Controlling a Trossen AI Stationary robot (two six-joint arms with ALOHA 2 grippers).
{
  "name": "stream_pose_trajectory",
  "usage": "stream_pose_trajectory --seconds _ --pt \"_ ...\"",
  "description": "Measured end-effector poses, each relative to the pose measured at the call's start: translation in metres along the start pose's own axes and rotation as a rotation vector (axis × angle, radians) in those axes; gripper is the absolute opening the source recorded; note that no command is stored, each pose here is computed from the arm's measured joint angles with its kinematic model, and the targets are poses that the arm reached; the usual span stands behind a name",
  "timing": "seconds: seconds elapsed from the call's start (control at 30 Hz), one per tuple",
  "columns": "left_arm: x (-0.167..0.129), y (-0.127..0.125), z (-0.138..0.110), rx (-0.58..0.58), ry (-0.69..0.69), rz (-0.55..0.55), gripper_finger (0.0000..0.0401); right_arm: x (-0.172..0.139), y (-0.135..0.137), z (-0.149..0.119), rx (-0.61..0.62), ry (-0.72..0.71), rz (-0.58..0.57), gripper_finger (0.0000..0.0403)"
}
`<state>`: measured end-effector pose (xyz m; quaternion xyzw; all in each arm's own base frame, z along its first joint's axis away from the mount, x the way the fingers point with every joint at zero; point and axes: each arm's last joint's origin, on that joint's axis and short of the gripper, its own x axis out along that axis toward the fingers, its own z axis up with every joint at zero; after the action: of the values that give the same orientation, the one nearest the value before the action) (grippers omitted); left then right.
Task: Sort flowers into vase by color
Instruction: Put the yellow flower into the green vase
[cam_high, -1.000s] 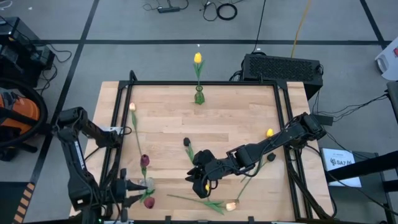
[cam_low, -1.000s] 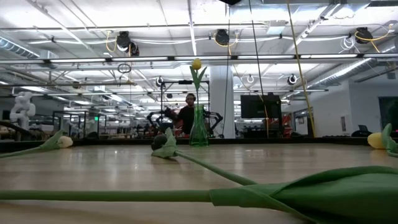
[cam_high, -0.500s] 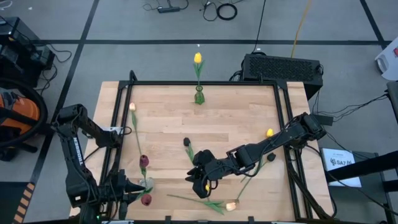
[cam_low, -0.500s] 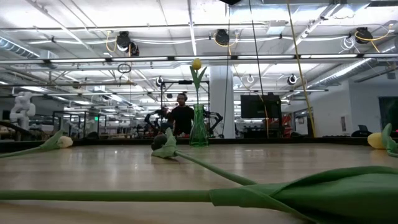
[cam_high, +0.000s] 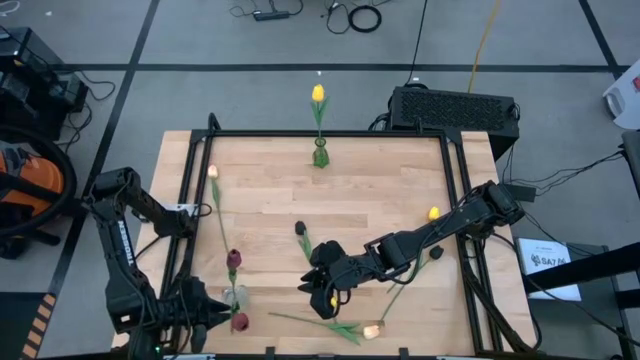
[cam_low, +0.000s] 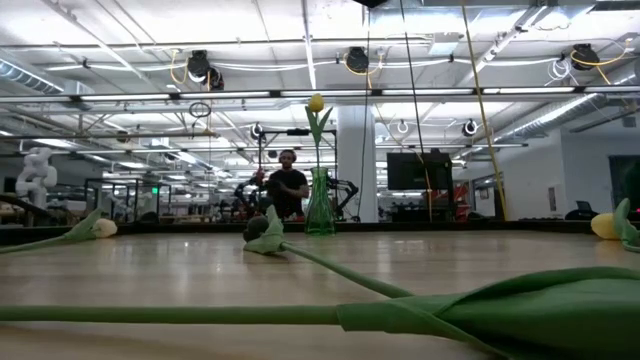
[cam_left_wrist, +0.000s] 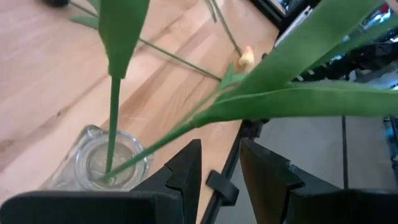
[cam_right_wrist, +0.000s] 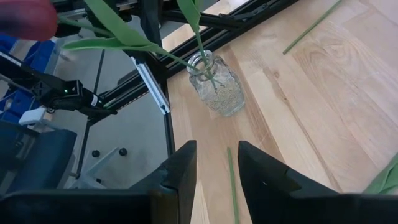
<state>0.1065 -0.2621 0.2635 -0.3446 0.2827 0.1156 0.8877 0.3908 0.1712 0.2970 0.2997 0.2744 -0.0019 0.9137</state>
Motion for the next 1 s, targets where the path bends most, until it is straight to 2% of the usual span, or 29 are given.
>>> stream_pose_trajectory --seconds 0.27,0.47,0.63,0.73,1.0 --pt "-0.016 -0.007 -0.001 0.014 0.029 -0.041 0.0116 0.0 0.0 0.0 -0.008 0.001 0.0 0.011" --pt "-0.038 -0.001 0.017 0.04 0.014 -0.058 0.0116 0.0 0.0 0.0 -0.008 0.001 0.0 0.011" --pt "-0.055 0.016 0.049 0.092 -0.004 -0.028 0.0116 0.0 0.0 0.0 0.0 0.0 0.0 0.011" --pt "-0.068 0.027 0.072 0.128 -0.026 -0.047 0.0116 0.0 0.0 0.0 0.015 0.0 -0.001 0.011" --pt "-0.099 0.053 0.134 0.212 -0.274 -0.169 0.0116 0.0 0.0 0.0 0.046 -0.02 -0.019 0.011"
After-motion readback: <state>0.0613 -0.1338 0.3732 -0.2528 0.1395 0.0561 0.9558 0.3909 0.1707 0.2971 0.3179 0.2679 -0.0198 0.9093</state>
